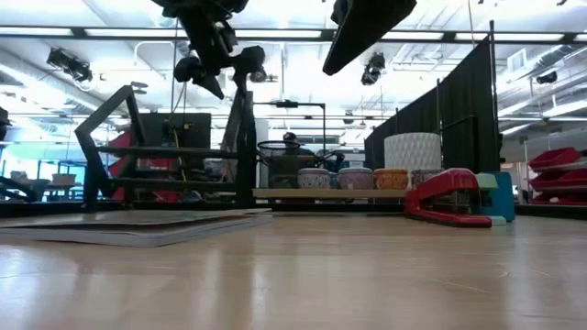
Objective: Stock shelves
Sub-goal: Put the blue book on the bookshelf, then put the brown book on the bookshelf
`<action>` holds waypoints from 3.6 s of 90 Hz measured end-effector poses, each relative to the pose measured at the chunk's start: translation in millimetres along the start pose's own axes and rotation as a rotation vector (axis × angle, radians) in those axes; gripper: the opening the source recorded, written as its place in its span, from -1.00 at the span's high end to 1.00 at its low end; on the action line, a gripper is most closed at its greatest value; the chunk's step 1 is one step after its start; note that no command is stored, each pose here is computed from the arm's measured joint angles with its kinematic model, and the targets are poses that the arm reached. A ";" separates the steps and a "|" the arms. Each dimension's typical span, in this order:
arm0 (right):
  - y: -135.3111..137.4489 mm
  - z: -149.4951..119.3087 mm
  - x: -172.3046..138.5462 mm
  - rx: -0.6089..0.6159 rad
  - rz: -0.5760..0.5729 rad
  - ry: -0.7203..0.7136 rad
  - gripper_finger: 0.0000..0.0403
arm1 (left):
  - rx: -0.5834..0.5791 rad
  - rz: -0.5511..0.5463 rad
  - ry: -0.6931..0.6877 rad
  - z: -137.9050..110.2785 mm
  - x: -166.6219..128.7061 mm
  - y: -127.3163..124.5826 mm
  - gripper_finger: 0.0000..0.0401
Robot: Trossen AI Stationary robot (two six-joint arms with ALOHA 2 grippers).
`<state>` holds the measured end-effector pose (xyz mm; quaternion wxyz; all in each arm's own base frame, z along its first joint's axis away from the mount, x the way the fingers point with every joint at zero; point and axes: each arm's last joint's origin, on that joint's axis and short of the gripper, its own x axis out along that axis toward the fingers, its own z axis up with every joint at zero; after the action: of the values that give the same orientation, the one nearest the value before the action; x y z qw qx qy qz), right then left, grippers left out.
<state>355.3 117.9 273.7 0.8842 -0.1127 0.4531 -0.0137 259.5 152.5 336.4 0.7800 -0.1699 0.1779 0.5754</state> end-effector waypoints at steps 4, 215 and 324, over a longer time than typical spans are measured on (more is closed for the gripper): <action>0.0 0.0 0.0 0.000 0.000 0.000 0.75 | -0.005 -0.002 -0.013 3.1 -1.4 -0.5 -0.23; 20.9 -34.2 162.5 0.243 0.310 0.080 0.90 | 0.168 -0.334 0.888 -275.1 -92.9 3.4 -0.28; -26.0 -37.6 159.0 0.272 0.334 0.139 0.90 | 0.009 -0.439 0.762 -271.0 -81.3 -10.3 -0.17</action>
<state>420.7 65.5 131.1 0.8480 0.0854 0.5192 0.0641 224.9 -45.7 137.3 0.7633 -0.4003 0.4150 0.2916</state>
